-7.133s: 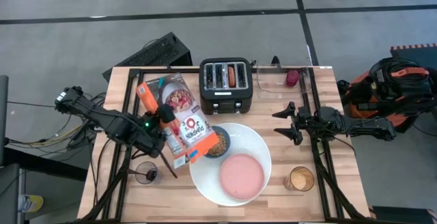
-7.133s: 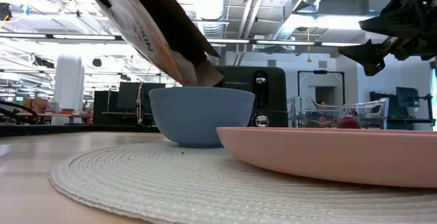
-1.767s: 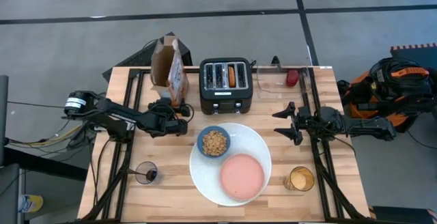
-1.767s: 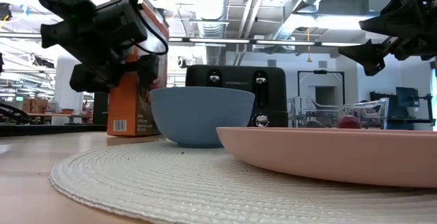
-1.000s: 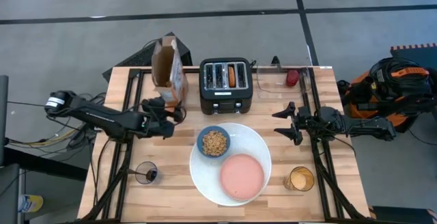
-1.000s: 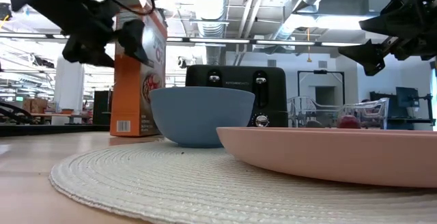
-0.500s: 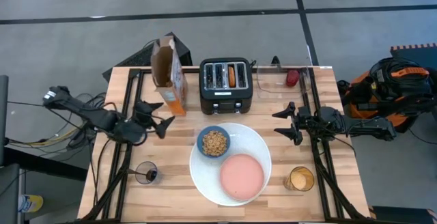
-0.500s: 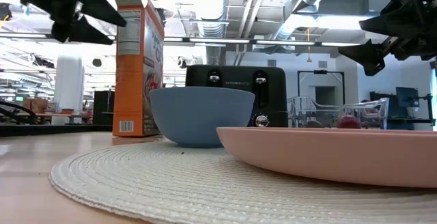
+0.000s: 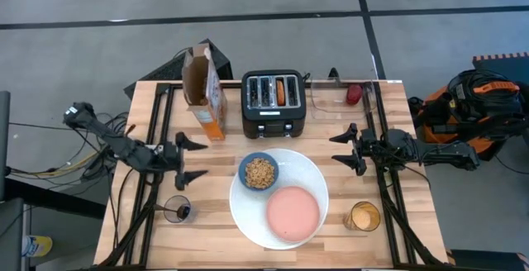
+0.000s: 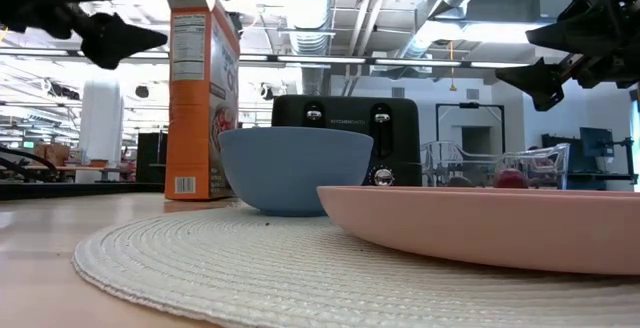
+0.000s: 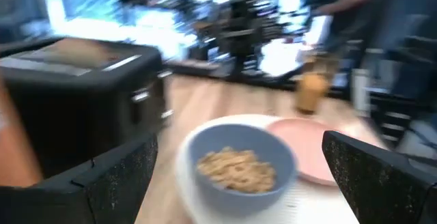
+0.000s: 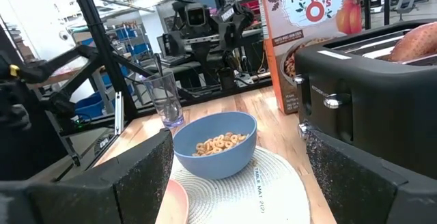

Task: Arrange a breakfast setting
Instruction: Put the black spoon to the left of the blue bowl

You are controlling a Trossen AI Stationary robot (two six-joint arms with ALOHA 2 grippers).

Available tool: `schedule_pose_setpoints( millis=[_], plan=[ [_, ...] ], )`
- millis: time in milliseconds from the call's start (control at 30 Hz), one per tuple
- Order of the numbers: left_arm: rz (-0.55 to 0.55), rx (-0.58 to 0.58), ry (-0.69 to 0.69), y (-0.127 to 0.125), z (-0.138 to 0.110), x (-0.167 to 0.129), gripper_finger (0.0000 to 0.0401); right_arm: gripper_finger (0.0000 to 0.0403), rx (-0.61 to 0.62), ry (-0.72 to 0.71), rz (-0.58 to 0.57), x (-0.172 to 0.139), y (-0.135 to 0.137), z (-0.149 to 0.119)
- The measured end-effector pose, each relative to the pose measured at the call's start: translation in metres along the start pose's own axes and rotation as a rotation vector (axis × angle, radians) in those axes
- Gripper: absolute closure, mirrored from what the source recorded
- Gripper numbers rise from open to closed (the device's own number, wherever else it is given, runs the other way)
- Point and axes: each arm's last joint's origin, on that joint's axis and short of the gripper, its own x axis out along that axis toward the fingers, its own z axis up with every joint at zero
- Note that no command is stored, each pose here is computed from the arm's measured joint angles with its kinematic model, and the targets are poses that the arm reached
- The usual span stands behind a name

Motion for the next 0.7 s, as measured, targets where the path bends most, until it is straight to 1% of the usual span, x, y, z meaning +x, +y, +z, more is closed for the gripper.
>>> schedule_pose_setpoints(
  millis=[67, 233, 300, 433, 533, 700],
  plan=[
    [-0.067, 0.027, -0.024, 0.001, -0.01, -0.001, 0.0001, 0.0047, 0.0, 0.0, 0.0, 0.0, 0.0, 0.0],
    [-0.192, 0.041, -0.076, 0.002, -0.031, -0.003, 0.0001, 0.0047, 0.0, 0.0, 0.0, 0.0, 0.0, 0.0],
    [-0.221, 0.072, -0.09, 0.002, -0.029, -0.003, 0.0001, 0.0047, 0.0, 0.0, 0.0, 0.0, 0.0, 0.0],
    [-0.245, 0.183, -0.102, 0.001, -0.029, -0.004, 0.0001, 0.0047, 0.0, -0.001, 0.0, 0.0, 0.0, 0.0],
    [-0.249, 0.236, -0.082, 0.001, -0.032, -0.003, 0.0001, 0.0047, 0.0, -0.001, 0.0, 0.0, 0.0, 0.0],
    [-0.222, 0.256, -0.063, 0.002, -0.034, -0.003, 0.0001, 0.0047, 0.0, -0.001, 0.0, 0.0, 0.0, 0.0]
  ],
)
